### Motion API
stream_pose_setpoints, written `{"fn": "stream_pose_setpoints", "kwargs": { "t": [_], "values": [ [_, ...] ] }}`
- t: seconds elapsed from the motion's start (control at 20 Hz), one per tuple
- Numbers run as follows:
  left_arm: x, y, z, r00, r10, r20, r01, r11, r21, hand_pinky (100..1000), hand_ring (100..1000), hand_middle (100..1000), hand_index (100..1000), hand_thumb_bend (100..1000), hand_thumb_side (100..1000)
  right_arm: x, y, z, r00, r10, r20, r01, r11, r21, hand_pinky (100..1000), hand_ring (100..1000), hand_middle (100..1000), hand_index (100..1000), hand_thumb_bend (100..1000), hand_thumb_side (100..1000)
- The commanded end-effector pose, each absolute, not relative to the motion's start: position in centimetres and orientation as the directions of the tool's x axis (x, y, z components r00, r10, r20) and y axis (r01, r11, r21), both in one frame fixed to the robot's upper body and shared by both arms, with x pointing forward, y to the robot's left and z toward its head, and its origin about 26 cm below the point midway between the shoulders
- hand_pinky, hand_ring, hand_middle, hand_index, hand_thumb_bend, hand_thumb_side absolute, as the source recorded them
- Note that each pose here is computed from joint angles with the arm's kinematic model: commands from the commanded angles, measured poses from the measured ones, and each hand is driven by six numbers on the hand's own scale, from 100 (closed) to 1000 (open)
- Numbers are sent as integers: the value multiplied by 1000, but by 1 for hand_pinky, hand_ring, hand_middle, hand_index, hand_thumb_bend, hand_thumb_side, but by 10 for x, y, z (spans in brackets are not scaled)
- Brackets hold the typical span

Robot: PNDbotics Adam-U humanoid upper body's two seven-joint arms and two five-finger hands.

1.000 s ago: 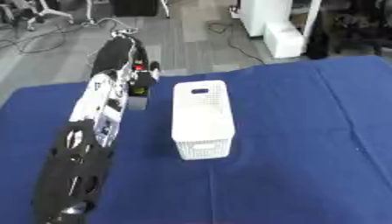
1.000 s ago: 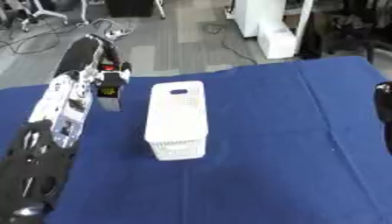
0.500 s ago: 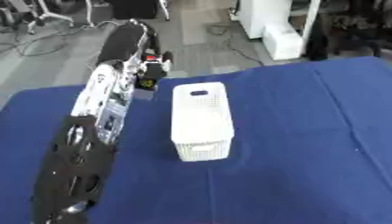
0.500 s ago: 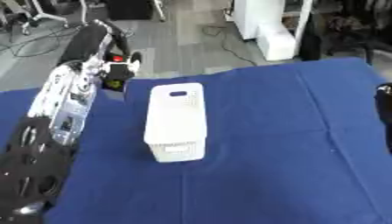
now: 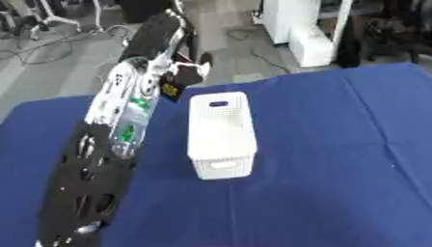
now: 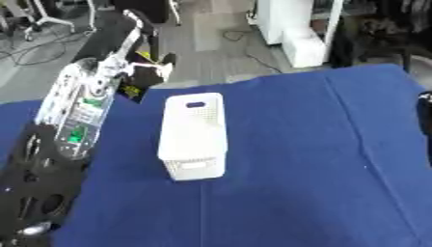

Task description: Pick up objects on the table and place them in the box.

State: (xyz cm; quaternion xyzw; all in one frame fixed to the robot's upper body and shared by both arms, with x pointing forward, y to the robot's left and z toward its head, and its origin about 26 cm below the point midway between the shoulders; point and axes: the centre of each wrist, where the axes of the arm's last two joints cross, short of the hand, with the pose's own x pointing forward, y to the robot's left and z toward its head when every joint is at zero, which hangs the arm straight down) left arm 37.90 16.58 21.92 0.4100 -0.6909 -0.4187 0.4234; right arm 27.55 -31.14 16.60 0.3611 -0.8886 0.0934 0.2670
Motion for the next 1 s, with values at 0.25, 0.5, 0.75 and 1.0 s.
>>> {"fn": "stream_pose_setpoints", "kwargs": {
  "t": [0.25, 0.5, 0.75, 1.0],
  "values": [
    [367, 156, 243, -401, -892, 209, -226, 317, 921, 100, 235, 450, 274, 187, 148, 277, -313, 180, -607, -591, 531, -698, 716, -3, 165, 290, 249, 384, 100, 1000],
    [360, 150, 251, -452, -868, 204, -211, 326, 921, 100, 238, 450, 277, 189, 148, 277, -313, 181, -606, -593, 530, -699, 715, 1, 165, 289, 249, 384, 100, 1000],
    [353, 145, 256, -505, -840, 197, -187, 329, 926, 100, 243, 451, 281, 189, 148, 278, -313, 182, -604, -595, 530, -700, 714, 4, 165, 289, 249, 384, 100, 1000],
    [348, 143, 255, -547, -814, 197, -136, 318, 938, 100, 257, 455, 308, 184, 154, 278, -314, 183, -603, -597, 529, -700, 714, 7, 166, 289, 249, 384, 100, 1000]
  ]
}}
